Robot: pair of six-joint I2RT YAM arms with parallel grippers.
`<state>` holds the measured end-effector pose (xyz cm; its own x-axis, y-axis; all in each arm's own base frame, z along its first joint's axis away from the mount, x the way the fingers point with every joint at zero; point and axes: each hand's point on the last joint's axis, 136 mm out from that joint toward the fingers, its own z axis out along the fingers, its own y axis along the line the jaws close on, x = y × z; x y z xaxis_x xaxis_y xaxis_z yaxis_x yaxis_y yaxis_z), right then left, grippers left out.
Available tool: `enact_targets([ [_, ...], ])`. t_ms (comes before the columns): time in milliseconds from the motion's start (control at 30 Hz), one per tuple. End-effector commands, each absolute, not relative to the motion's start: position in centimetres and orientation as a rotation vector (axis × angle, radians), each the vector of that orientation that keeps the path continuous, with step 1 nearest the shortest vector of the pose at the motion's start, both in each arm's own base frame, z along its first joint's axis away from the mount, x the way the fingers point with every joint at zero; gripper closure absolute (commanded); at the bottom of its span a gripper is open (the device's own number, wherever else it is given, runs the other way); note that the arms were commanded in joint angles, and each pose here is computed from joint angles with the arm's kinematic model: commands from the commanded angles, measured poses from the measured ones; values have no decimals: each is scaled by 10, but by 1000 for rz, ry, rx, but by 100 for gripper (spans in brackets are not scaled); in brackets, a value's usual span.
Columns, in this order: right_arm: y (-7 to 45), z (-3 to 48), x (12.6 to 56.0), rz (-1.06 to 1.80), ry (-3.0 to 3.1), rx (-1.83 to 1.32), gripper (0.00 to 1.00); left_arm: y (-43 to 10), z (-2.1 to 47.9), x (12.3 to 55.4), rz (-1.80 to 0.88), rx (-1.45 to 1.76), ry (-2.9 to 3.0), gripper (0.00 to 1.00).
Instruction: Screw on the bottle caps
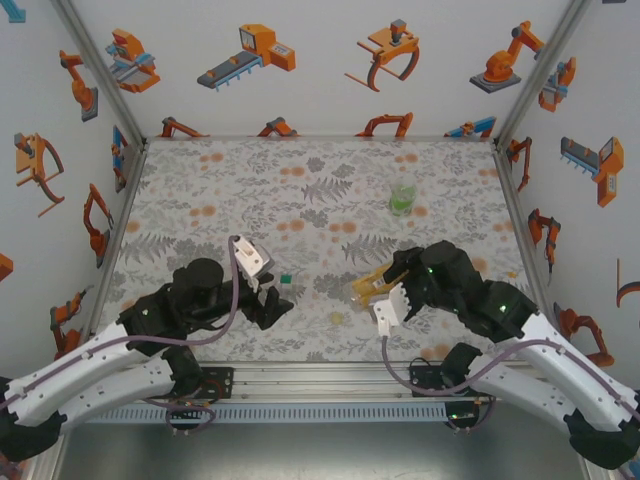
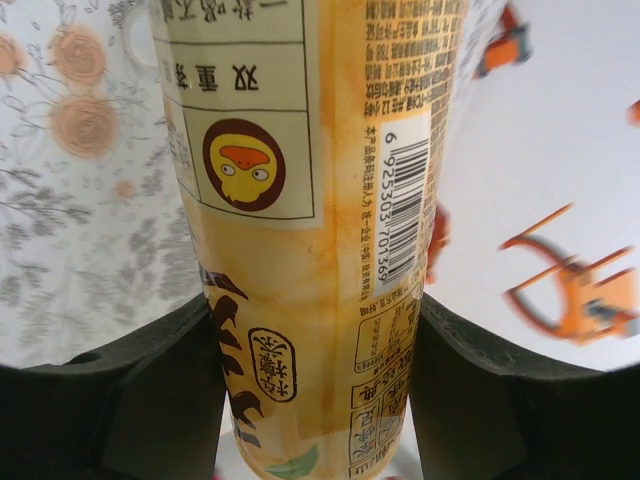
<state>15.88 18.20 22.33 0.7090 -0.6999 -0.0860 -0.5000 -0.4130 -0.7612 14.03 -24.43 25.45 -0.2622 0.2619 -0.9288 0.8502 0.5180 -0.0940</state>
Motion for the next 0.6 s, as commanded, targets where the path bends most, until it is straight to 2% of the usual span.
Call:
enact_targets([
  [0, 190, 234, 163, -497, 646, -2194, 100, -259, 289, 132, -870, 945, 1691, 28],
  [300, 226, 256, 180, -880, 344, -2184, 100, -288, 312, 125, -1045, 959, 1667, 26],
  [567, 264, 281, 170, -929, 218, -2126, 100, -318, 313, 125, -1166, 982, 1710, 25],
])
